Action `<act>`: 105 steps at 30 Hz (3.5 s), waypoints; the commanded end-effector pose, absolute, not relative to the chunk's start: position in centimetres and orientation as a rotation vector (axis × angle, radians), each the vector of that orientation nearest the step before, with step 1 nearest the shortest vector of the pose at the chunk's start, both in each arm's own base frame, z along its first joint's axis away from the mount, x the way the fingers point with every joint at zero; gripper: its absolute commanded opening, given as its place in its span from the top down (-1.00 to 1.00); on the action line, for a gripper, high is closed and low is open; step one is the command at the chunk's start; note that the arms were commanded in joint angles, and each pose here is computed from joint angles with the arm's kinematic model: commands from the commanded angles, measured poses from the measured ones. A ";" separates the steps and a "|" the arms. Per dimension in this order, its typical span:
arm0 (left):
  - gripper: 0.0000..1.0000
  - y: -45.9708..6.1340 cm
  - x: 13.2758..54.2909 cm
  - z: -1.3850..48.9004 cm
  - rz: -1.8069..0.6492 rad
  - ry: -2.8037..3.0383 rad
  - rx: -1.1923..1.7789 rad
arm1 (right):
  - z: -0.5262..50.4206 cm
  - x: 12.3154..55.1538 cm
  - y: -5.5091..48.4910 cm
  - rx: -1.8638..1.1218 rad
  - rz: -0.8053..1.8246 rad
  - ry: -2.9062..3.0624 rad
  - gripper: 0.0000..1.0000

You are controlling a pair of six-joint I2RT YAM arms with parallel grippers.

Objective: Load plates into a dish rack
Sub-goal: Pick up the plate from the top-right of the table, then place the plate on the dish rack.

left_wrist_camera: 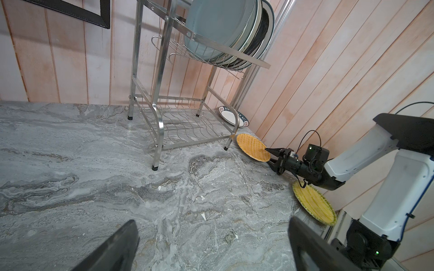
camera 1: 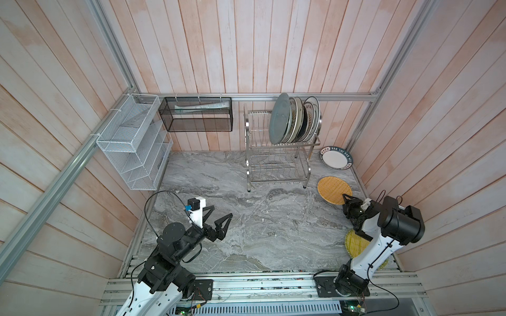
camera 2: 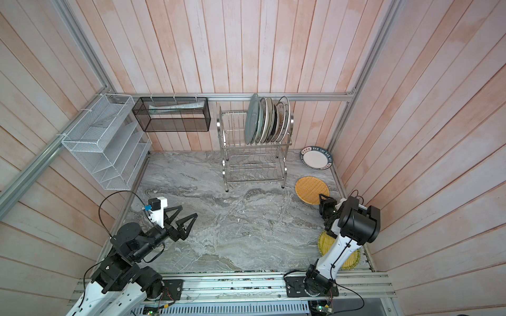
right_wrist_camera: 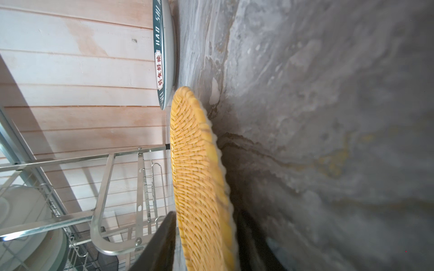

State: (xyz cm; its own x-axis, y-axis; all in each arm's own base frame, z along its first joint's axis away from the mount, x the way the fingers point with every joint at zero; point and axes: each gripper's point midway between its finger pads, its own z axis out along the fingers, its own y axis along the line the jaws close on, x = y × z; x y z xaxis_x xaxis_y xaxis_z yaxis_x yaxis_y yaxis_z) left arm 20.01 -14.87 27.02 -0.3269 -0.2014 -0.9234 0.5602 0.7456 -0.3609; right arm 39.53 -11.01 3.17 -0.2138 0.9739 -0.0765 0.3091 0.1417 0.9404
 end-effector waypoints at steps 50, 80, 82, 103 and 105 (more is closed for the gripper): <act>-1.00 -15.6 20.2 29.7 -0.930 1.594 0.235 | 15.6 30.4 -0.7 1.207 0.847 2.033 1.00; -0.40 -39.7 22.7 21.8 -0.343 1.472 1.192 | 18.9 28.9 11.1 1.003 1.006 2.192 1.00; -0.32 -40.5 22.7 21.3 -0.321 1.441 1.234 | 18.9 28.8 11.2 1.003 1.013 2.193 1.00; 0.49 -44.8 24.9 18.6 -0.001 1.328 1.328 | 18.6 27.8 11.2 0.998 1.025 2.198 1.00; 0.51 -45.1 24.9 18.6 0.015 1.320 1.341 | 18.6 27.8 11.2 0.998 1.026 2.197 1.00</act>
State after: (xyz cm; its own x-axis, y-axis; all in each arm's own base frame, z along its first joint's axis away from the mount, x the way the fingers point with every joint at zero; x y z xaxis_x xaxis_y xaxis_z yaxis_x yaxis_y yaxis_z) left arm 24.56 -44.35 17.57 0.3308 0.6563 -0.6781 0.6806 0.3318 0.6532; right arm 27.69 10.91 17.58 -0.5975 0.7908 -0.1327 0.4340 0.4581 0.7757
